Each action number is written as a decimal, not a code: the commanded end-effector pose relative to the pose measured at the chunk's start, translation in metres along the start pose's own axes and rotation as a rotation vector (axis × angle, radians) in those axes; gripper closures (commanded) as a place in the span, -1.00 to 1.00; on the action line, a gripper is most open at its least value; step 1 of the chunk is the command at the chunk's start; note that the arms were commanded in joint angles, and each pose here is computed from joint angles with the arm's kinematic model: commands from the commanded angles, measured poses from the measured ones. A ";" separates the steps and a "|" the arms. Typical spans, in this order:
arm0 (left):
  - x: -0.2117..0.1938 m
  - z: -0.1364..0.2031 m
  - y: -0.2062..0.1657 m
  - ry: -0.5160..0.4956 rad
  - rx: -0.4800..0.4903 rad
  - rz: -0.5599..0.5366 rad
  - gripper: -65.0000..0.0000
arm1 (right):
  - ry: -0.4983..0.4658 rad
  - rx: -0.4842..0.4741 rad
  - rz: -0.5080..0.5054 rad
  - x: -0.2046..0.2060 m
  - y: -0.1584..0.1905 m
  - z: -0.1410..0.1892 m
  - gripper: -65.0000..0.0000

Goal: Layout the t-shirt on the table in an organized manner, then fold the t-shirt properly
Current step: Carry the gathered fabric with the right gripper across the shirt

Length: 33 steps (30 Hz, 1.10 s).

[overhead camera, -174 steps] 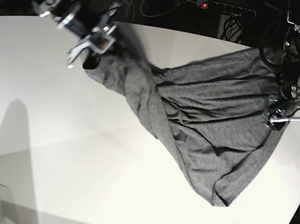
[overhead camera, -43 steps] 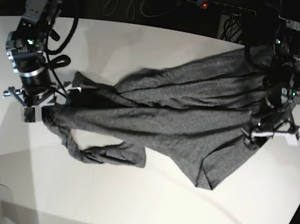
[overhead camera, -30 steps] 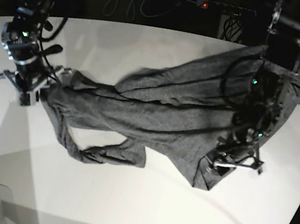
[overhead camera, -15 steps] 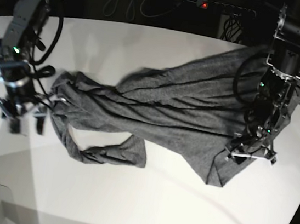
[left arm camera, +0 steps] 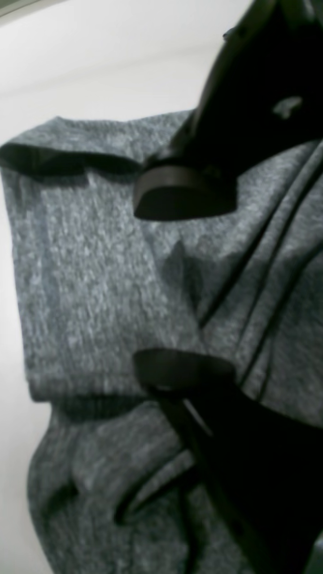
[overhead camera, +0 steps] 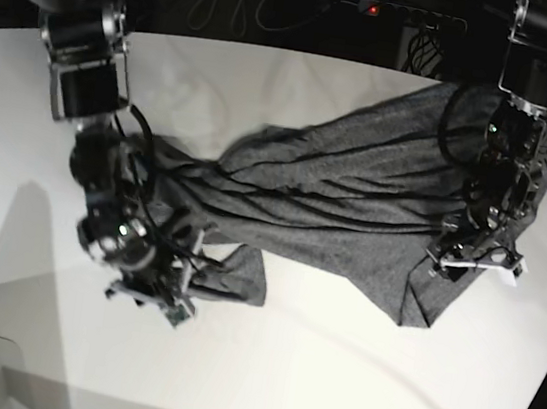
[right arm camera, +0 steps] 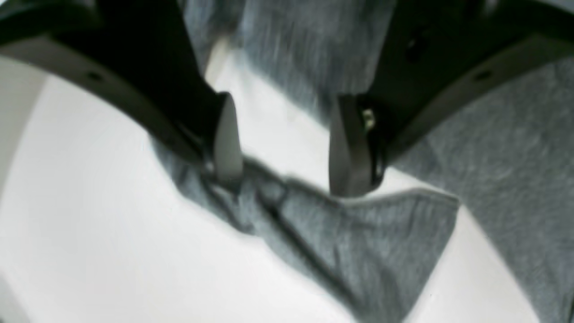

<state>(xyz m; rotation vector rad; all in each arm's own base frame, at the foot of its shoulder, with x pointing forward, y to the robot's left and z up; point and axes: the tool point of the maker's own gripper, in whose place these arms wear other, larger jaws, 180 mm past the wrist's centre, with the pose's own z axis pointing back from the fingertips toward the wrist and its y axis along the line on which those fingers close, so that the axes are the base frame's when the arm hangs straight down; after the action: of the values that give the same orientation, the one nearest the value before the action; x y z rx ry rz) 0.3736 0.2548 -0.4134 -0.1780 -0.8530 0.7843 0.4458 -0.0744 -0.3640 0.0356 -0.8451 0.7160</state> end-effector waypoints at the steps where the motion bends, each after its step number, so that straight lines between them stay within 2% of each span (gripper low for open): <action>1: 0.011 0.001 -0.002 -0.013 0.000 0.009 -0.34 | -0.060 -0.012 0.025 0.027 -0.011 0.000 0.00; 6: 0.012 0.000 -0.003 -0.015 -0.002 0.010 -0.34 | -0.091 0.051 0.055 0.049 0.001 -0.031 0.00; 11: 0.014 0.001 -0.007 -0.020 -0.010 0.010 -0.34 | -0.097 0.096 -0.028 0.044 0.007 -0.058 0.00; 17: 0.012 0.001 -0.004 -0.017 -0.005 0.009 -0.34 | -0.177 0.102 -0.076 0.041 0.008 -0.064 0.00; 22: 0.012 0.000 -0.003 -0.014 -0.002 0.010 -0.34 | -0.191 0.104 -0.090 0.038 0.009 -0.065 0.03; 24: 0.012 0.000 -0.003 -0.014 -0.002 0.010 -0.34 | -0.187 0.106 -0.092 0.035 0.011 -0.065 0.17; 26: 0.011 0.000 -0.003 -0.013 -0.001 0.007 -0.34 | -0.189 0.106 -0.092 0.036 0.011 -0.065 0.47; 28: 0.010 0.000 -0.003 -0.011 0.000 0.006 -0.34 | -0.189 0.105 -0.094 0.036 0.010 -0.065 0.88; 29: 0.010 0.000 -0.003 -0.010 0.000 0.005 -0.34 | -0.196 0.106 -0.095 0.038 0.010 -0.065 1.00; 31: 0.010 0.000 -0.005 -0.011 -0.003 0.005 -0.34 | -0.221 0.101 -0.086 0.049 0.008 -0.062 1.00; 33: 0.010 0.000 -0.005 -0.011 -0.003 0.005 -0.34 | -0.287 0.089 -0.055 0.074 0.003 -0.053 1.00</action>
<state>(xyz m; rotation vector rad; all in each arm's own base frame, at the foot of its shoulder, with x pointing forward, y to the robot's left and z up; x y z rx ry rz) 0.3747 0.2539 -0.4130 -0.1796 -0.8511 0.7814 0.4889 -0.0210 -0.3890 0.2318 -0.9693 0.7129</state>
